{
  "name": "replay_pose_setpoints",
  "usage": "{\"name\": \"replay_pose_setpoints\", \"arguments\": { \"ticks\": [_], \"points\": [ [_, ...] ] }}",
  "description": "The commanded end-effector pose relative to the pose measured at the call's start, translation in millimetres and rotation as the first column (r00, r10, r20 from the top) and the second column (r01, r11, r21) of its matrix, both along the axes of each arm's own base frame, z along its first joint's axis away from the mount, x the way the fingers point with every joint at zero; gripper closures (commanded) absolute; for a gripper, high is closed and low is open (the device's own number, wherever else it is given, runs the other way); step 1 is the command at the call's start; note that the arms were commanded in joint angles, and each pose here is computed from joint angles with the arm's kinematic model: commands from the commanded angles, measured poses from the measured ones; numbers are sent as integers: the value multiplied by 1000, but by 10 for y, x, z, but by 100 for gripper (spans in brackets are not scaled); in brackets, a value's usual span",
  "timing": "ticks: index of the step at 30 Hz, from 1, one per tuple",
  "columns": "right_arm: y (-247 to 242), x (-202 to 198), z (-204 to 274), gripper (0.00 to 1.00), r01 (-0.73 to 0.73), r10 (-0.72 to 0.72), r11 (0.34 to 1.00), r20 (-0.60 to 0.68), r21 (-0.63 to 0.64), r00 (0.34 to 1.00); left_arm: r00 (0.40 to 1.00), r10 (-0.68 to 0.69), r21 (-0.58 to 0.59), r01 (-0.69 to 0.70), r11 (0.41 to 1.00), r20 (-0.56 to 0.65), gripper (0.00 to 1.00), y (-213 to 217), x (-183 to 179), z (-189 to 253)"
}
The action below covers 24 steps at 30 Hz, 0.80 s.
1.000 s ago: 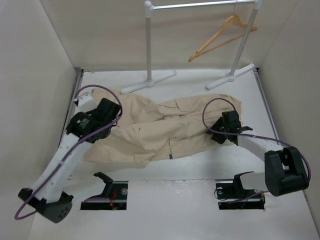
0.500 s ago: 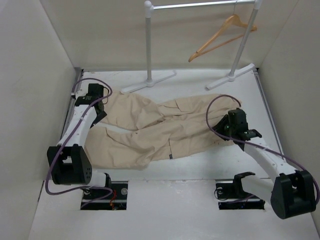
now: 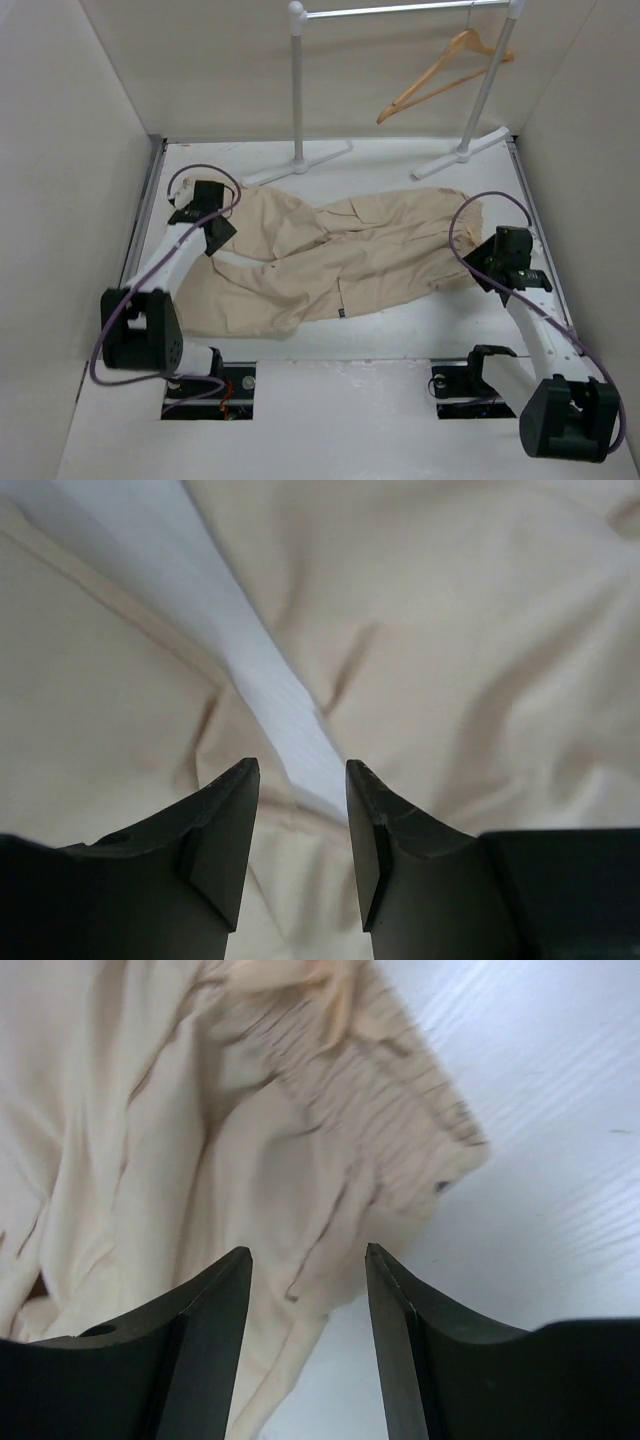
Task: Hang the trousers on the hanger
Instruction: Flatten out the trousers at the center of the board.
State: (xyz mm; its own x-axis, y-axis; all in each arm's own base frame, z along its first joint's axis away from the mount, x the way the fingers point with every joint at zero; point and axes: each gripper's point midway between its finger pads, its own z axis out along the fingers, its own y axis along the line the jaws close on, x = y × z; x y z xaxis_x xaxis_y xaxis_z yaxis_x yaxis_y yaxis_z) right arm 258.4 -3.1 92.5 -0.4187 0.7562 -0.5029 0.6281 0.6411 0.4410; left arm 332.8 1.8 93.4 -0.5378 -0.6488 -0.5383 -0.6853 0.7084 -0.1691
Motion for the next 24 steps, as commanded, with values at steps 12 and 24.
{"name": "replay_pose_setpoints", "arguments": {
  "ticks": [12, 24],
  "points": [
    [-446, -34, -696, 80, 184, -181, 983, -246, -12, 952, 1000, 13, -141, -13, 990, -4, 64, -231, -880, -494],
    [-1253, -783, -227, 91, 613, -624, 782, -142, -114, 769, 940, 340, -150, -339, 929, -18, 64, 444, -1206, -678]
  ]
}}
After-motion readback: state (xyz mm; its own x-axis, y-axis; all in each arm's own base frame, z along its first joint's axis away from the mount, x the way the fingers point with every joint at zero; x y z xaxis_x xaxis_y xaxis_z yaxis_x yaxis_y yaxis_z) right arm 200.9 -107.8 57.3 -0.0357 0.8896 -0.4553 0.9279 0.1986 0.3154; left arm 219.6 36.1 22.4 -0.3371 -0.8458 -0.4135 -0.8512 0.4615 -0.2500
